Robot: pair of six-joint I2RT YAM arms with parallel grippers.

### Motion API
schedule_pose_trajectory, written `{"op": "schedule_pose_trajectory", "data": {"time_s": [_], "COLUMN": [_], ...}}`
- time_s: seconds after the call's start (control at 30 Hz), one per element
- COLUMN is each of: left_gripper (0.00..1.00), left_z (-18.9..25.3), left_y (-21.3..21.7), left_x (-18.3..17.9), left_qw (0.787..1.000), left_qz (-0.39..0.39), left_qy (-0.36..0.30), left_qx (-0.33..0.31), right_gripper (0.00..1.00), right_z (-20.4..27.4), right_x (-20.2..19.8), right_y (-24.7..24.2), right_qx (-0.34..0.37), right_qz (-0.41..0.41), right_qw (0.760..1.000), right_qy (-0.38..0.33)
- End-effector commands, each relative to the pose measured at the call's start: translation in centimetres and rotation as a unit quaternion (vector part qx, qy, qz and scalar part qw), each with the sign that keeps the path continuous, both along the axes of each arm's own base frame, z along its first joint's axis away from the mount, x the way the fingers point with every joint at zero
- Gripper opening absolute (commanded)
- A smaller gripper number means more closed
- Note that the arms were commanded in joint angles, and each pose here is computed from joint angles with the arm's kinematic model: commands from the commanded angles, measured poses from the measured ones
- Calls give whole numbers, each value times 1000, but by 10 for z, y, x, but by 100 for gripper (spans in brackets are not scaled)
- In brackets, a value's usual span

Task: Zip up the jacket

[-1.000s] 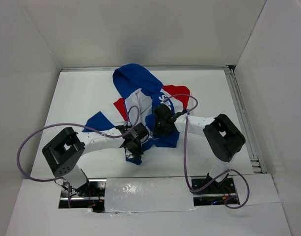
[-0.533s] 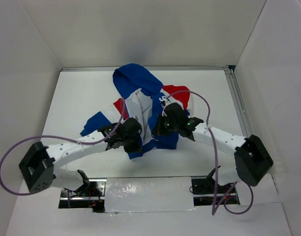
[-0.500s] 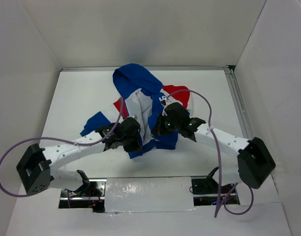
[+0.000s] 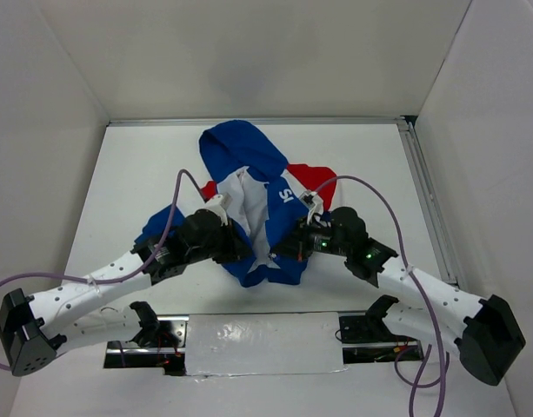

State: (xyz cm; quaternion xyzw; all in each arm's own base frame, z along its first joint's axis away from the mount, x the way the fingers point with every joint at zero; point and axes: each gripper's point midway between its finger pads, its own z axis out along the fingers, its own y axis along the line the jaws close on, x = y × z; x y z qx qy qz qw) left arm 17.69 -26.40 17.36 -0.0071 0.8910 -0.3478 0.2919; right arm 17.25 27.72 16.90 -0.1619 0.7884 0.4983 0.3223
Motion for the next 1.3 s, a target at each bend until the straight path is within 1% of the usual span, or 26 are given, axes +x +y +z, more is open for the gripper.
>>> {"op": "schedule_pose_trajectory", "data": {"time_s": [0.0, 0.03, 0.17, 0.3, 0.33, 0.4, 0.43, 0.6, 0.67, 0.7, 0.73, 0.77, 0.83, 0.93, 1.0, 1.1, 1.2, 1.27], "left_gripper": [0, 0, 0, 0, 0, 0, 0, 0, 0, 0, 0, 0, 0, 0, 0, 0, 0, 0], "left_z": [21, 17, 23, 37, 46, 50, 49, 43, 46, 48, 49, 57, 63, 66, 69, 71, 77, 81], "left_y": [-6, -9, -25, -37, -43, -48, -53, -64, -66, -67, -68, -72, -73, -72, -72, -72, -73, -72], "left_x": [18, 20, 27, 32, 32, 31, 28, 25, 24, 22, 17, 17, 11, 6, 2, -4, -7, -7], "left_qw": [999, 999, 999, 997, 994, 993, 992, 991, 990, 988, 987, 984, 980, 980, 978, 976, 973, 973], "left_qz": [14, 14, 1, -10, -21, -33, -49, -72, -79, -88, -100, -105, -122, -127, -132, -144, -153, -151], "left_qy": [-46, -40, -44, -65, -77, -84, -82, -71, -75, -80, -77, -88, -95, -96, -100, -101, -108, -114], "left_qx": [-17, -10, -21, -52, -69, -81, -83, -88, -93, -95, -99, -115, -125, -122, -124, -130, -133, -131], "right_gripper": [0, 0, 0, 0, 0, 0, 0, 0, 0, 0, 0, 0, 0, 0, 0, 0, 0, 0], "right_z": [61, 61, 58, 55, 54, 55, 52, 49, 48, 41, 46, 47, 48, 46, 50, 60, 72, 81], "right_x": [-4, -6, -7, -6, -5, -5, -3, 5, 11, 19, 23, 27, 43, 67, 72, 73, 77, 75], "right_y": [6, 6, 3, -1, -2, -2, -1, 5, 5, 3, 3, 4, 0, -13, -16, -20, -29, -30], "right_qx": [67, 66, 68, 67, 65, 64, 61, 51, 46, 32, 31, 29, 21, -1, 8, 54, 95, 102], "right_qz": [35, 36, 30, 19, 14, 14, 11, 12, -4, -24, -32, -38, -86, -165, -183, -205, -239, -235], "right_qw": [992, 992, 992, 992, 992, 991, 992, 993, 994, 995, 994, 994, 991, 982, 977, 971, 959, 958], "right_qy": [-105, -105, -99, -109, -110, -115, -110, -104, -99, -90, -96, -98, -98, -95, -104, -112, -120, -130]}}
